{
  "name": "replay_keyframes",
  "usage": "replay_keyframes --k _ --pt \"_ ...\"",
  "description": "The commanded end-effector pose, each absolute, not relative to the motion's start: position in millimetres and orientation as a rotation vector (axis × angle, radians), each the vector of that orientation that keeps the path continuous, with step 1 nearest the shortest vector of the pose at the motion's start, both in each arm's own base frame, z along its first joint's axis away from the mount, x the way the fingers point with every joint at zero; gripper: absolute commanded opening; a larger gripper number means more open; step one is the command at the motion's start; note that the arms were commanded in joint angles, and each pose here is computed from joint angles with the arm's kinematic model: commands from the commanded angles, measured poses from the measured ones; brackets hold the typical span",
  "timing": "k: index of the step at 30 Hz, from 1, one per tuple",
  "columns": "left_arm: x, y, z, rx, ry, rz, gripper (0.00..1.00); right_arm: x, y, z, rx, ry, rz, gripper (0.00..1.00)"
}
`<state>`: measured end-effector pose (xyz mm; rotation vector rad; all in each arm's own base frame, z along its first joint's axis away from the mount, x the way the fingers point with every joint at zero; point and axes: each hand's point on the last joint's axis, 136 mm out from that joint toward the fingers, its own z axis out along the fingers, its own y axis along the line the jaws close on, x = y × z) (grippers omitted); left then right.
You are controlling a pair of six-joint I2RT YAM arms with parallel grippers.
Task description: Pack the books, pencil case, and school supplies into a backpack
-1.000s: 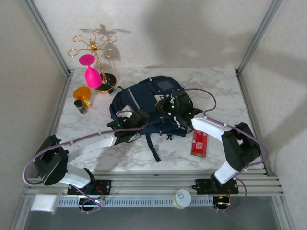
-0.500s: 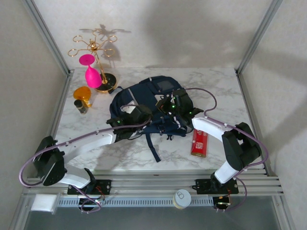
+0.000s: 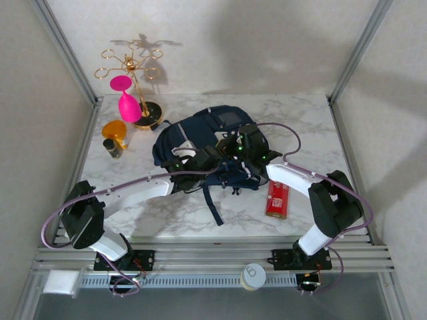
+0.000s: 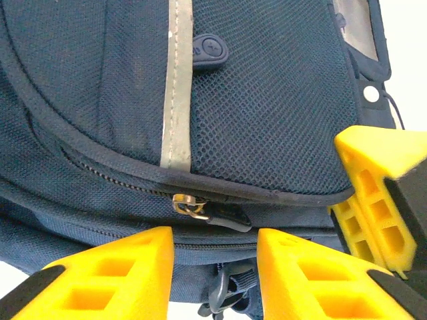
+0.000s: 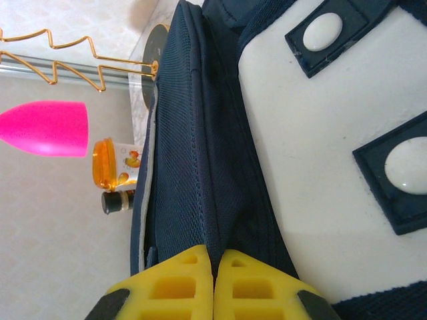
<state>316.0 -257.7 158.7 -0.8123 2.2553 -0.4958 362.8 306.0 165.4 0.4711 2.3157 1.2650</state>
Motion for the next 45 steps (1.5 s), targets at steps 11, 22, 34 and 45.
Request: replay_keyframes --k 11,22,34,45 --pt "343.7 -244.2 153.5 -0.949 2.144 -0.408 0.40 362.0 338.5 218.5 0.337 2.179 1.424 0.00" --pt "358.8 -246.3 150.6 -0.966 2.131 -0.435 0.23 360.8 337.3 216.9 0.331 2.178 1.419 0.00" --pt "340.3 -248.9 160.0 -0.814 2.224 -0.508 0.00 370.2 323.5 228.5 0.307 2.164 1.386 0.00" --pt "291.3 -204.9 150.4 -0.394 2.460 -0.350 0.00 391.2 263.5 228.0 0.230 2.237 1.334 0.00"
